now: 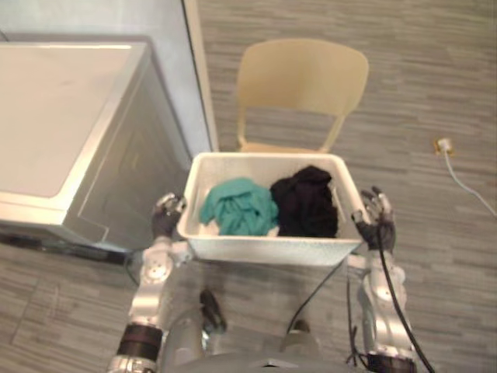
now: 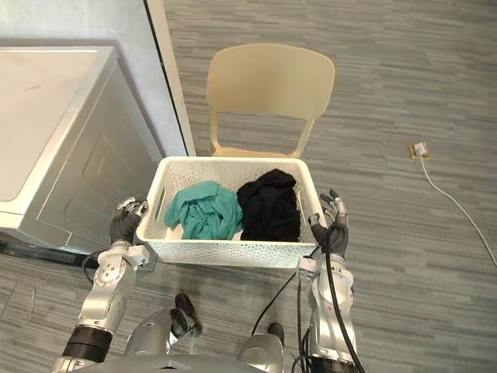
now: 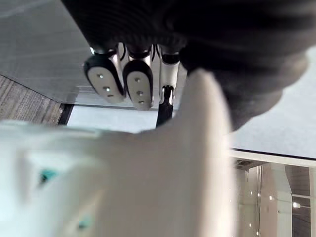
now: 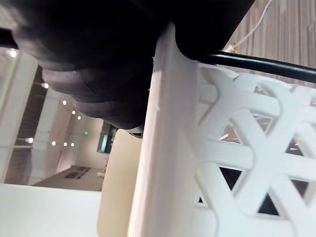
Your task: Pick up the laundry basket with both hands and put the clothes into the washing machine.
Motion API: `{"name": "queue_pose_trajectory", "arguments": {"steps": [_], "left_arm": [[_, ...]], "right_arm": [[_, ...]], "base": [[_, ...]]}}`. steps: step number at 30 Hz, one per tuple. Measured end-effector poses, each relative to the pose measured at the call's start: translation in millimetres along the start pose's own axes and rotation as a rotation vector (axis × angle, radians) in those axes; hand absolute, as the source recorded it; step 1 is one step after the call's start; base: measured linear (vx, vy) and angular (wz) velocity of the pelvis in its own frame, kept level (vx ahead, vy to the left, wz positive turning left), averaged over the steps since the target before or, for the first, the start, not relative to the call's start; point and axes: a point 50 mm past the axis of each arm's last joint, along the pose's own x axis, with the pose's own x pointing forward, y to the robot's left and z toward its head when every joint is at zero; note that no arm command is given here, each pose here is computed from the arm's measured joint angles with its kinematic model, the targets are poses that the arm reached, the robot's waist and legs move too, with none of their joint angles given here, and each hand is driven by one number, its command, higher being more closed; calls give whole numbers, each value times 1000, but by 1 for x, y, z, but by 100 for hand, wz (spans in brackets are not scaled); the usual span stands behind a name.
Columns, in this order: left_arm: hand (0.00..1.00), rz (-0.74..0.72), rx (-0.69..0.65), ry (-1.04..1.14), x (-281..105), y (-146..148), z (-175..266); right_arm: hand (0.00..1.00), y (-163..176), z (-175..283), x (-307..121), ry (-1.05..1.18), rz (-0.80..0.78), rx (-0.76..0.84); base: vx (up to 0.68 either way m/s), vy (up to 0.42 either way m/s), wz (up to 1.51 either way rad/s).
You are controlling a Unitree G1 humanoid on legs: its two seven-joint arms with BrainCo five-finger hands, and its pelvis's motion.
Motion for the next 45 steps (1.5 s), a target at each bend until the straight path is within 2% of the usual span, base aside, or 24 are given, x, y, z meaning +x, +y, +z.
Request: {"name": "queue_pose_trajectory", "arguments": {"steps": [15,19,23,32,38,42,45], "left_arm": [[100,-24,2,-46,13,-6,14],[100,14,9,-7,6,6,3],[100,77,3,126,-15,25,-28],[100,37,-43,181,-29,15,-41],[100,11,-47,90,-5,2,-17],[100,3,-48,-10,18,-8,10],[100,-13,-36,-83,47,-25,36]], "right_arm": [[100,0,2,6,-13,2,-26],[100,7,-9,3,32,51,-42],[100,12,-15,-4,60,97,-48],[100,-7,-23,-9,95,44,-76],[100,-1,-22,-9,98,-29,-17],[100,7,-2,10,11,-52,19],[100,11,22,28,-87,-95,56]], "base": [[-24,-11,6],[-22,-219,15],[37,-284,13],[29,-179,20],[-27,-18,-14],[-125,73,-59],[-142,116,-41]]}}
